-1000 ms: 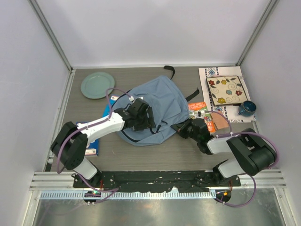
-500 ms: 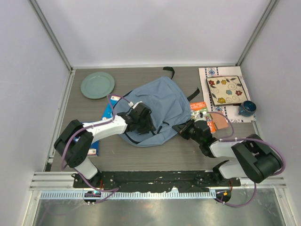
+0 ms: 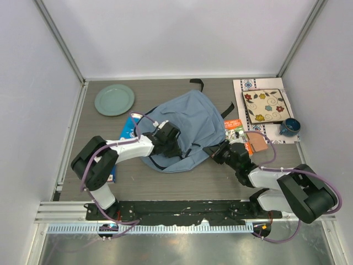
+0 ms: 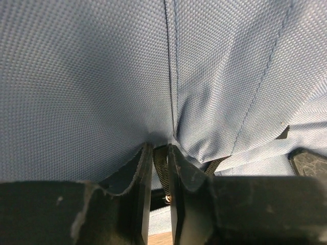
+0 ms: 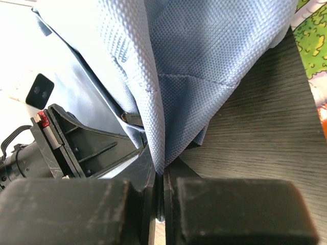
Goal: Pack the student bag
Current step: Unzip the student bag at the center of the board.
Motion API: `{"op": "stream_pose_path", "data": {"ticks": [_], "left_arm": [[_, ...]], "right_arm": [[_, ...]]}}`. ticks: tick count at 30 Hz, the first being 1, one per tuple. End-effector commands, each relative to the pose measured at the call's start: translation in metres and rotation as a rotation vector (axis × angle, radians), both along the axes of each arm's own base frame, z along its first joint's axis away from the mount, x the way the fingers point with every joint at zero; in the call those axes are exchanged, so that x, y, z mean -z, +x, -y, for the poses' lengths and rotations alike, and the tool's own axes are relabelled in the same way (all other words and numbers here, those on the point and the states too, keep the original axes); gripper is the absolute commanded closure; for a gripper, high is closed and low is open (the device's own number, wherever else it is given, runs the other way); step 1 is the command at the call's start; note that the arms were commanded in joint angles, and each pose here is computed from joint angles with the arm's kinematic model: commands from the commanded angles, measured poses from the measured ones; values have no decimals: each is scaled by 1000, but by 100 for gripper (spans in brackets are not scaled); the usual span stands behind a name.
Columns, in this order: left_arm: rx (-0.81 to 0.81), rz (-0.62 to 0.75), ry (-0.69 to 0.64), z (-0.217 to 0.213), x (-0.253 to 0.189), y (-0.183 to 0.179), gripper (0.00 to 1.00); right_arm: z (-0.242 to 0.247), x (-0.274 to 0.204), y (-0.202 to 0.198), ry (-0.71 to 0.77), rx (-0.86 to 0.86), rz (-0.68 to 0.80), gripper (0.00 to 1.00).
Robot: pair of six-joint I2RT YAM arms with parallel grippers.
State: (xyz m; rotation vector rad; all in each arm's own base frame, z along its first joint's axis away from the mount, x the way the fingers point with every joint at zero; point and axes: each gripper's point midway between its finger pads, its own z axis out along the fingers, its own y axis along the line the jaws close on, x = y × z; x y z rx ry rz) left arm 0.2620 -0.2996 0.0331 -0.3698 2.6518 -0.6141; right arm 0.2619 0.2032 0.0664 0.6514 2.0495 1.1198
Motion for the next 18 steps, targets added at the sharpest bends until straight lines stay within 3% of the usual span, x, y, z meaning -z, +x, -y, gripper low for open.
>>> {"op": "stream_pose_path", "data": {"ticks": [1,6,18], "left_arm": [[-21,40,21,2,6,12,81],[-9,40,30,4,13,8,100],[47,231,-2,1,-57,18,100]], "right_arm": [[-8,-26,1,32,-37,98,99],[-7,-24,0,21,-35,90,99],[2,-11,20,-117,10,13,99]]}}
